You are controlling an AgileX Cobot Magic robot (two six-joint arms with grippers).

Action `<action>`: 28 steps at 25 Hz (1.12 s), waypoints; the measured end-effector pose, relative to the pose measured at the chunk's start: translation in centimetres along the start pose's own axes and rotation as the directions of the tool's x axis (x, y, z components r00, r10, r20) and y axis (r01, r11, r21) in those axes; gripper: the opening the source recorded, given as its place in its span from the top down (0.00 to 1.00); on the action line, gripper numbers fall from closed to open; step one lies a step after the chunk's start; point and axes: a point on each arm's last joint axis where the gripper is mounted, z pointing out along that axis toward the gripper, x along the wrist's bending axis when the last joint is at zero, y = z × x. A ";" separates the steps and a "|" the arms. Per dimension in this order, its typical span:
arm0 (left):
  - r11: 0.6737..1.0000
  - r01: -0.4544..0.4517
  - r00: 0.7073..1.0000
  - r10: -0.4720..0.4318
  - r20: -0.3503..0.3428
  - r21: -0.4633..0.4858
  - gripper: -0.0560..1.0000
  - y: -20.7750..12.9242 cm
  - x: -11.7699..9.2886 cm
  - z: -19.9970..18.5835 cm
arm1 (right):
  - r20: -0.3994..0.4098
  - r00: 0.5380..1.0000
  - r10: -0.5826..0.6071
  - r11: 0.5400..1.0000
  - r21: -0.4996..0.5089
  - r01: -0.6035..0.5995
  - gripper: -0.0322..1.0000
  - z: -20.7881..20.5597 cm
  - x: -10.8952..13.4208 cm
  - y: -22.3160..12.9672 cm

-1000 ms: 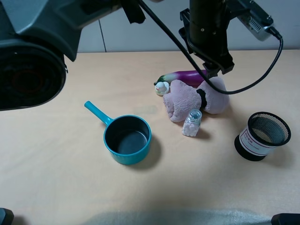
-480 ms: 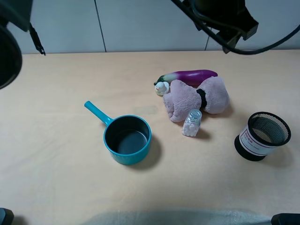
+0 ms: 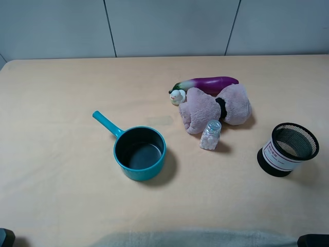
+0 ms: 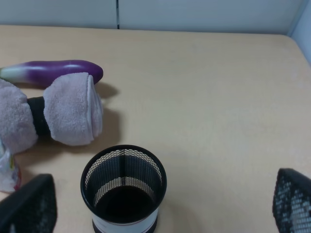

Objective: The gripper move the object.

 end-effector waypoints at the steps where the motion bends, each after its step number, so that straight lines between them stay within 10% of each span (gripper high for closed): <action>1: 1.000 0.000 1.000 0.000 -0.001 -0.014 0.23 0.1 0.0 -0.8 | 0.000 1.000 0.000 1.000 0.000 0.000 0.32 0.0 0.0 0.0; 11: 0.997 0.027 0.999 -0.025 -0.028 0.071 0.23 -2.6 1.2 -2.8 | 0.000 1.000 0.000 1.000 0.001 0.000 0.32 0.0 0.0 0.0; 19: 0.954 0.183 0.979 -0.155 -0.133 0.239 0.23 -9.7 6.4 -4.9 | 0.000 1.000 0.000 1.000 0.001 0.000 0.32 0.0 0.0 0.0; 28: 0.837 0.460 0.875 -0.370 -0.313 0.296 0.23 -20.5 11.1 -10.6 | 0.000 1.000 0.000 1.000 0.001 0.000 0.32 0.0 0.0 0.0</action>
